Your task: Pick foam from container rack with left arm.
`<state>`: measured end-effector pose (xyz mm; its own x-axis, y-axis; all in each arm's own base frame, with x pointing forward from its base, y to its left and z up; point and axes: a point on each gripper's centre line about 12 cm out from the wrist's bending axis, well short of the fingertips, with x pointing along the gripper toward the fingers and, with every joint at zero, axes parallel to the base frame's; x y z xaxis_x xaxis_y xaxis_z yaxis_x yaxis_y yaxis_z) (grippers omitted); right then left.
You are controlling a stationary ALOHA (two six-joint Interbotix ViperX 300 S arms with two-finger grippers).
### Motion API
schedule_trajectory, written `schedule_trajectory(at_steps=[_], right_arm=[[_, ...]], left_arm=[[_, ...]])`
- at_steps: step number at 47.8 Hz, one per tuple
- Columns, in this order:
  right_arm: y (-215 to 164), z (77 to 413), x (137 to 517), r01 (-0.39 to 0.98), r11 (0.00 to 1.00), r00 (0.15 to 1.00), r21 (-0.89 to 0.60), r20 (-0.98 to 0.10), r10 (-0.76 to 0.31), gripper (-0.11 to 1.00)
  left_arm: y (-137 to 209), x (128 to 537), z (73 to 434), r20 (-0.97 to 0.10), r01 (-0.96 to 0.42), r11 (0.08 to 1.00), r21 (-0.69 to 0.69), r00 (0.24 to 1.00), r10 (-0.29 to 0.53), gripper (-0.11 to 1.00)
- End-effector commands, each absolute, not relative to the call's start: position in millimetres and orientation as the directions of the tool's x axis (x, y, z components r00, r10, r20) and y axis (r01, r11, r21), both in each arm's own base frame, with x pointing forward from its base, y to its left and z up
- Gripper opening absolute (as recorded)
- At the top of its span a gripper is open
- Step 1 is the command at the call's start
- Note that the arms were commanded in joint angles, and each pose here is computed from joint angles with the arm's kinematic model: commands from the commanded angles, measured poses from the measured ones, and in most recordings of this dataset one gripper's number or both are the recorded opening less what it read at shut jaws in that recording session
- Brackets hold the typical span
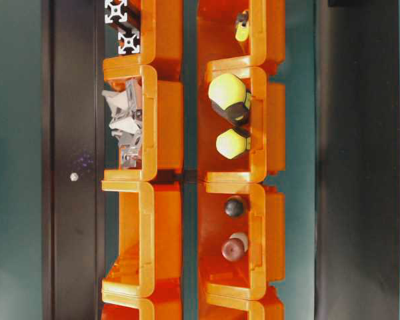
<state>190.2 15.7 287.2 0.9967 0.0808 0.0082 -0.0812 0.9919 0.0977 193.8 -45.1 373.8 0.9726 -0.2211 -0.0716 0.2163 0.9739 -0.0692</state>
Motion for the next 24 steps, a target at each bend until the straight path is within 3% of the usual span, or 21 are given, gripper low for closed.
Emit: schedule_trajectory(at_steps=[1, 24], right_arm=[[16.1, 291.3, 192.2, -0.084, 0.992, 0.996, 0.096, 0.022, 0.082, 0.00], [16.4, 291.3, 192.1, -0.086, 0.992, 0.996, 0.096, 0.022, 0.084, 0.00]], left_arm=[[-45.1, 195.2, 376.1, -0.067, 0.215, 0.974, -0.068, 0.973, -0.219, 0.84], [-44.9, 194.1, 377.2, -0.061, 0.215, 0.974, -0.071, 0.974, -0.220, 0.84]])
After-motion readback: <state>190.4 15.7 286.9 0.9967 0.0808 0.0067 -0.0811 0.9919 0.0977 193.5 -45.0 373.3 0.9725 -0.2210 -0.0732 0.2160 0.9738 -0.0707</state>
